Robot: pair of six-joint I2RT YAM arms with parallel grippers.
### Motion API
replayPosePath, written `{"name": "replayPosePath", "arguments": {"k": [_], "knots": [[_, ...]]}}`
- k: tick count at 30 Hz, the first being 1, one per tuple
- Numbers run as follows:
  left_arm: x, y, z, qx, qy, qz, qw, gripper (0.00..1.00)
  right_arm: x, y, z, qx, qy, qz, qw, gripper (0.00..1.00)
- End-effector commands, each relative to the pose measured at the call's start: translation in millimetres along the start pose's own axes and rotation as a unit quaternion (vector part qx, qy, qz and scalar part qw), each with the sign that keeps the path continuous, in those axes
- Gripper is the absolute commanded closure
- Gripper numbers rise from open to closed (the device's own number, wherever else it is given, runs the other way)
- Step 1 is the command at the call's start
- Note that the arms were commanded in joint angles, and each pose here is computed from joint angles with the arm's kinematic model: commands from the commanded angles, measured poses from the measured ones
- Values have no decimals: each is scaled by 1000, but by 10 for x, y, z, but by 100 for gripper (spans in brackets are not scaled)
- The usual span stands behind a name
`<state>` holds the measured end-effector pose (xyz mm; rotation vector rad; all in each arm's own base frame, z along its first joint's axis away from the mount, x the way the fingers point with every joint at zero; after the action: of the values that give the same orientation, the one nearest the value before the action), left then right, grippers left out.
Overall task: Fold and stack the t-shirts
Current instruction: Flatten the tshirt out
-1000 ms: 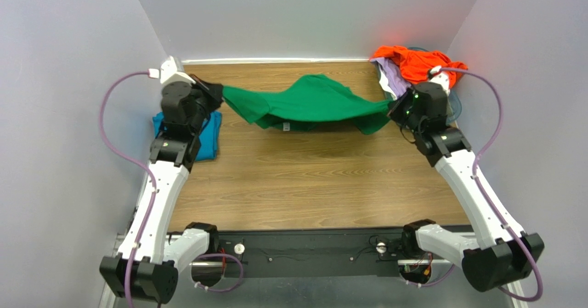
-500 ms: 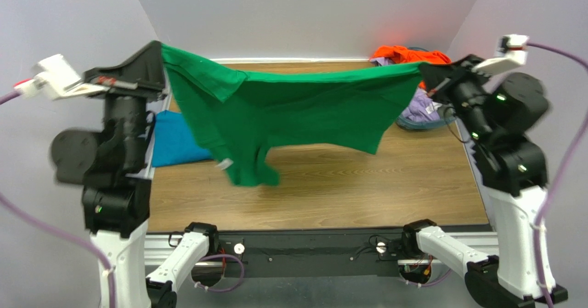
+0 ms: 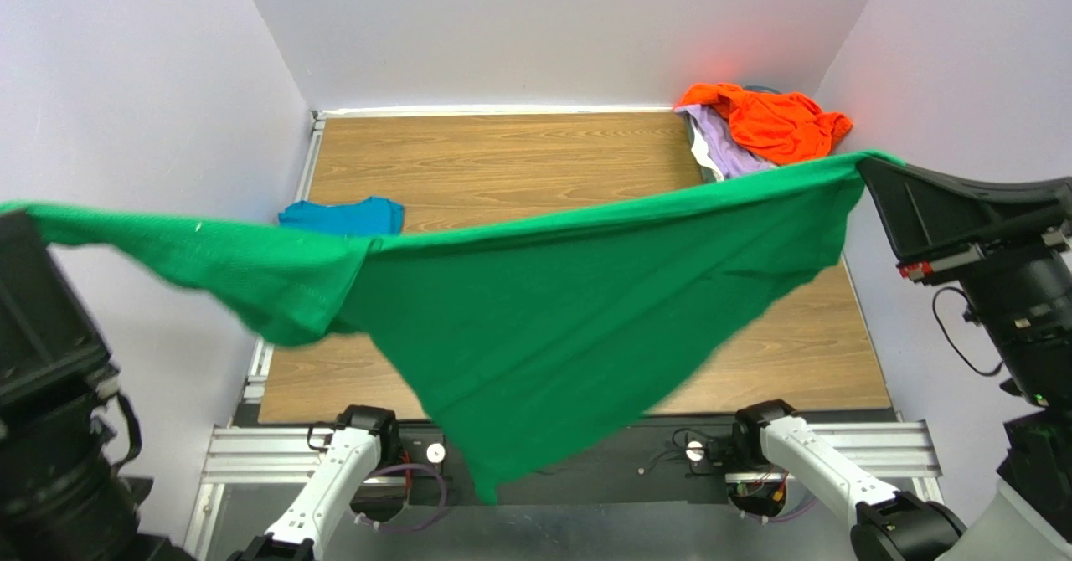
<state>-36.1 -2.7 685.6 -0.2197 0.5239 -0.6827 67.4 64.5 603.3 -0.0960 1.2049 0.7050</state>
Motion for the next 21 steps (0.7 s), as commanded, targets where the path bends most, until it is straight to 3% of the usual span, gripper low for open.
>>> {"name": "replayPosePath", "arguments": {"k": [1, 7, 10, 15, 16, 18, 19, 20, 21], "knots": [[-145, -55, -90, 7, -22, 16, 1000, 100, 31, 64, -136, -10, 13, 8, 1000, 99], [129, 112, -6, -8, 4, 17, 1000, 100, 211, -96, -89, 25, 30, 10, 999, 99], [538, 358, 123, -29, 40, 13, 999, 100, 473, -368, 48, 85, 53, 14, 995, 99], [1727, 1047, 352, -69, 151, 24, 986, 100, 1157, -1048, 329, 230, 111, 14, 967, 96], [2174, 1338, 352, -91, 191, 27, 977, 100, 1459, -1277, 381, 273, 138, 11, 952, 96], [2624, 1646, 321, -119, 227, 27, 966, 100, 1850, -1550, 496, 317, 177, 7, 932, 96], [3092, 1955, 229, -139, 265, 27, 954, 100, 2229, -1784, 571, 348, 214, 0, 913, 96], [3375, 2160, 105, -161, 298, 29, 941, 100, 2196, -1793, 601, 349, 202, -1, 915, 96], [3581, 2290, 76, -157, 306, 35, 938, 100, 2515, -1939, 604, 363, 238, -4, 901, 96]]}}
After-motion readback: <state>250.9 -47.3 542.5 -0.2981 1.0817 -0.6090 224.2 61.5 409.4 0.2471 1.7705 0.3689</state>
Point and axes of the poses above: each gripper's point midway between its finger pads, its own z axis out along the fingers, its own y axis along the line the jaws close on, x = y × z, the point moved 5 cm from there along -z, back along the fingers, and after that the axes turned 5 degrees about -z, right-handed, at the moved point
